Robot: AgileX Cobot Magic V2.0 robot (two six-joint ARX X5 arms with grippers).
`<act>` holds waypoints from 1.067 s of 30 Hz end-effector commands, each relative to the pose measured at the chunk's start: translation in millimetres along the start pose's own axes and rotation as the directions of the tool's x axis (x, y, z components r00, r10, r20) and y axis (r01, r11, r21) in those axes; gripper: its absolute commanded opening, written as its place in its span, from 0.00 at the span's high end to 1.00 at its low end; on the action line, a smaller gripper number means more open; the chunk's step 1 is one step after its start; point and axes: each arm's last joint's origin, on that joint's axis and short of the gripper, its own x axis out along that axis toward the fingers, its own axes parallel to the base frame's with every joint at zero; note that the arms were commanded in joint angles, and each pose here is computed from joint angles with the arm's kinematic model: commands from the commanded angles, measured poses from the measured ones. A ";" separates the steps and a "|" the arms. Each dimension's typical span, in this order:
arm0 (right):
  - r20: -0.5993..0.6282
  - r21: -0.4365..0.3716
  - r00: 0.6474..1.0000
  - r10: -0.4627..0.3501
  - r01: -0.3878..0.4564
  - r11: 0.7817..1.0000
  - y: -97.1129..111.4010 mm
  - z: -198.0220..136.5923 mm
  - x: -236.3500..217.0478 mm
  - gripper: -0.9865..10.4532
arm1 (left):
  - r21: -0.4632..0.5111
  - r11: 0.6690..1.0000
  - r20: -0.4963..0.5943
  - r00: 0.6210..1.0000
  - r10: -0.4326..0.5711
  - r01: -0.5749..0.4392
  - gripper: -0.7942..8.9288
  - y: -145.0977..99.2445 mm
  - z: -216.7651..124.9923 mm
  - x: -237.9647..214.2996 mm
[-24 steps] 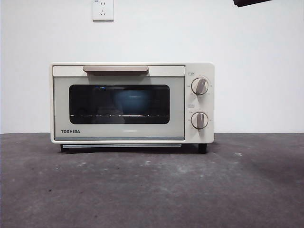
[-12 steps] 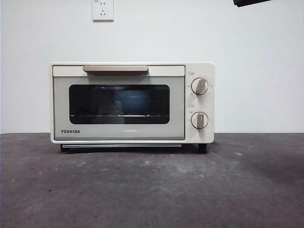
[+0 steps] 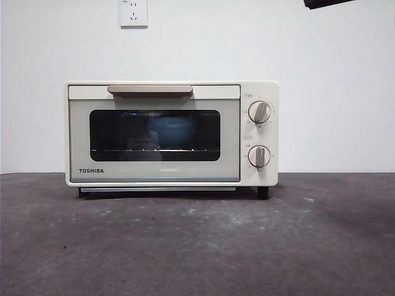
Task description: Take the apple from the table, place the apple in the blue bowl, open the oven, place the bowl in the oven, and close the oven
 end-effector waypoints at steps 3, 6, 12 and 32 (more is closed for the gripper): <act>0.074 -0.069 0.992 -0.099 0.104 0.992 -17.4 4.8 -9.5 0.91 | -0.010 1.000 -0.026 1.000 -0.001 0.001 0.91 0.3 -7.9 2.1; 0.106 -0.050 0.987 -0.122 0.128 0.990 -32.5 1.3 -17.0 0.91 | -0.010 1.000 -0.026 1.000 -0.001 0.001 0.91 0.3 -7.9 2.1; 0.226 -0.028 0.918 -0.325 0.339 0.940 -61.0 -16.8 -36.8 0.91 | -0.010 1.000 -0.026 1.000 -0.001 0.001 0.91 0.3 -7.9 2.1; 0.312 0.021 0.822 -0.476 0.495 0.868 -83.5 -124.2 -39.3 0.91 | -0.010 1.000 -0.026 1.000 -0.001 0.001 0.91 0.3 -7.9 2.1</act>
